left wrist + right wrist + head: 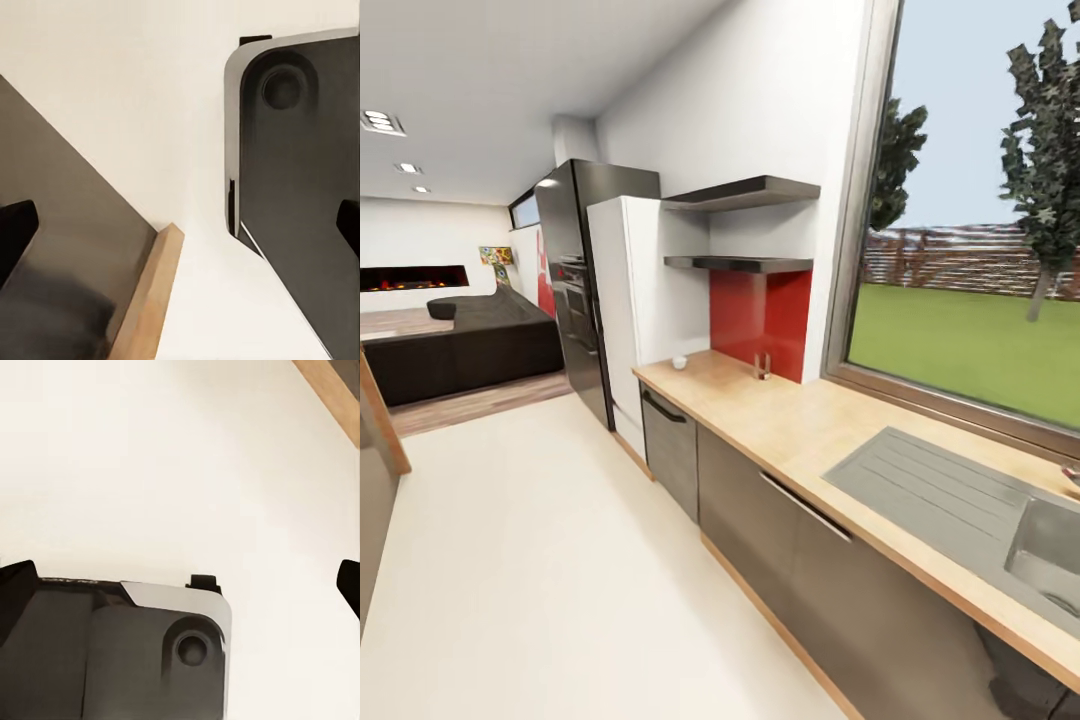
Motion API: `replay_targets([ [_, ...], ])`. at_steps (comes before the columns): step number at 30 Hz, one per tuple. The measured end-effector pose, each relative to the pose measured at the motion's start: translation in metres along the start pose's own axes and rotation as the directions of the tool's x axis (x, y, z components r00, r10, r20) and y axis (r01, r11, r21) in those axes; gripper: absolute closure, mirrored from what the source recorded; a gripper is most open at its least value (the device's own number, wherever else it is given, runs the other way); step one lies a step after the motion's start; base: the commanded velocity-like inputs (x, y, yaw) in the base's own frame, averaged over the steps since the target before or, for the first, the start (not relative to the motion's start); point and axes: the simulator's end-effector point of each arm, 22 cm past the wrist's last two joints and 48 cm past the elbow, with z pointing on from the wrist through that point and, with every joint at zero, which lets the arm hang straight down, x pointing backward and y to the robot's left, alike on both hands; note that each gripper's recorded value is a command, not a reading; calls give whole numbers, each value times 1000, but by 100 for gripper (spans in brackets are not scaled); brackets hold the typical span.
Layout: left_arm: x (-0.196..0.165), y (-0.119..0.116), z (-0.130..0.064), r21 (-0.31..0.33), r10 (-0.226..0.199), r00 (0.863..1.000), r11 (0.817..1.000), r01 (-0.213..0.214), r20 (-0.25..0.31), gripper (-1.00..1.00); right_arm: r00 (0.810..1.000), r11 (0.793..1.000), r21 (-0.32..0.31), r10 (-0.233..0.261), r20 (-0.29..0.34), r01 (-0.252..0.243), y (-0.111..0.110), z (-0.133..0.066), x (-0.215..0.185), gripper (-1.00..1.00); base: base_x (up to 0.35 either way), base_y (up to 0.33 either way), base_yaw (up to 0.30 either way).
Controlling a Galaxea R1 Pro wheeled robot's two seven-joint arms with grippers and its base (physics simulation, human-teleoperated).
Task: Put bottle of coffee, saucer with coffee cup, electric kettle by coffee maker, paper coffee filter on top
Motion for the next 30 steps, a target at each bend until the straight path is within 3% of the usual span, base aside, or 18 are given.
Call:
replay_targets([
  [18, -4, 2, 0, -3, 0, 1000, 1000, 0, 9, -100, 1000, 1000, -1, 16, 7, -16, 0, 0, -3, -100, 329, 153, 5],
  [30, -4, 0, 0, 0, -2, 1000, 1000, 2, 10, -100, 1000, 1000, 0, 15, 6, -15, -1, 0, -2, -100, 329, 123, 245],
])
